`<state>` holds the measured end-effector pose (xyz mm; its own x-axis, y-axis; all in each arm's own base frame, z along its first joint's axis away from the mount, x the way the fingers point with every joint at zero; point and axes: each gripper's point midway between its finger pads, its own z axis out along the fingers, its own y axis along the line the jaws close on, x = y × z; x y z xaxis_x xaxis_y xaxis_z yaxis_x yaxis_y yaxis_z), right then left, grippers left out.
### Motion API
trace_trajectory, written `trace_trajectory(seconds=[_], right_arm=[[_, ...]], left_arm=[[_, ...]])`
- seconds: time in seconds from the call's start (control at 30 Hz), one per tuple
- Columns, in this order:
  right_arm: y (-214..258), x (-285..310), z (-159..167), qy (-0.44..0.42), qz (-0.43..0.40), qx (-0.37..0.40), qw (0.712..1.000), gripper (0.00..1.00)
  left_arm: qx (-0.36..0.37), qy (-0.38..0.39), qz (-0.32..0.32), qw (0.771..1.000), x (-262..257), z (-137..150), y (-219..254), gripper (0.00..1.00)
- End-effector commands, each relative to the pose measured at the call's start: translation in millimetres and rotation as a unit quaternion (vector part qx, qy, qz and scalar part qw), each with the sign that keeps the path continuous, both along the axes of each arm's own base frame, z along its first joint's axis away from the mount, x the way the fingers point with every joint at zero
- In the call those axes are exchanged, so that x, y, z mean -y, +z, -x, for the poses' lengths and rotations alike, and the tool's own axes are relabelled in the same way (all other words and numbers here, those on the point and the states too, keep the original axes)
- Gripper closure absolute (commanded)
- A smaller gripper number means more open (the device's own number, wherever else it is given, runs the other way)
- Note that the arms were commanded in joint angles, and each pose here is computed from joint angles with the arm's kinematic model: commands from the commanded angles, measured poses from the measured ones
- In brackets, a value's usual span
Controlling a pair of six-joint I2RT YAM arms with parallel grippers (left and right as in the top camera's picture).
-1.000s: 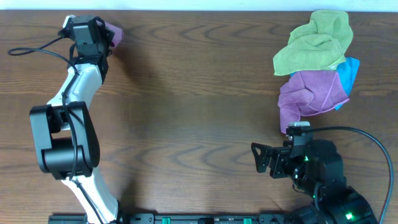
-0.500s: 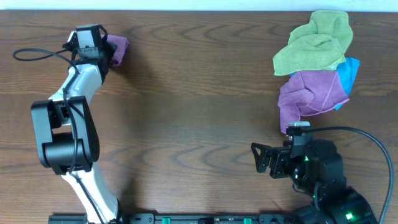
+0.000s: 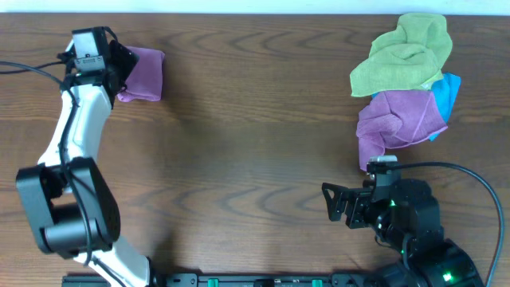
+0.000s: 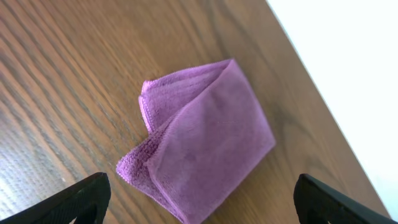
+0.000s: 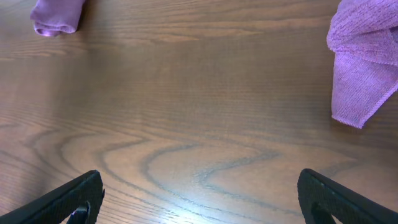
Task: Fold the cloth
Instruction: 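Carry the folded purple cloth to the upper left with the left gripper, then open the left gripper to set the cloth down and withdraw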
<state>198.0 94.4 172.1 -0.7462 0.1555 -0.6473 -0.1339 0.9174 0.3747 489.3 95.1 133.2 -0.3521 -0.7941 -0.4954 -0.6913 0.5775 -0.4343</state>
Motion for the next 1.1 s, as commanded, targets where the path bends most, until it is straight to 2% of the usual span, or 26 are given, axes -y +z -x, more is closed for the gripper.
trace_trajectory(seconds=[0.0, 0.2, 0.4, 0.57, 0.83, 1.07], right_arm=[[-1.7, 0.9, 0.4, -0.007, -0.006, -0.004, 1.000, 0.01], [-1.8, 0.9, 0.5, -0.007, -0.006, -0.004, 1.000, 0.01], [-1.7, 0.9, 0.4, -0.007, -0.006, -0.004, 1.000, 0.01], [-1.8, 0.9, 0.5, -0.007, -0.006, -0.004, 1.000, 0.01], [-1.8, 0.9, 0.5, -0.007, -0.006, -0.004, 1.000, 0.01], [-1.8, 0.9, 0.5, -0.007, -0.006, -0.004, 1.000, 0.01]], left_arm=[[0.008, -0.017, -0.020, 1.000, -0.4, 10.8, 31.5, 0.05], [-0.009, -0.037, -0.034, 0.999, 5.5, 42.0, 59.0, 0.05], [-0.059, -0.087, 0.026, 0.994, 34.6, 75.2, 53.6, 0.05], [-0.079, -0.158, 0.011, 0.984, 45.7, 82.6, 49.0, 0.05], [-0.122, -0.264, 0.087, 0.953, 87.4, 114.6, 37.9, 0.05], [-0.191, -0.273, 0.105, 0.937, 88.4, 153.9, 29.7, 0.05]])
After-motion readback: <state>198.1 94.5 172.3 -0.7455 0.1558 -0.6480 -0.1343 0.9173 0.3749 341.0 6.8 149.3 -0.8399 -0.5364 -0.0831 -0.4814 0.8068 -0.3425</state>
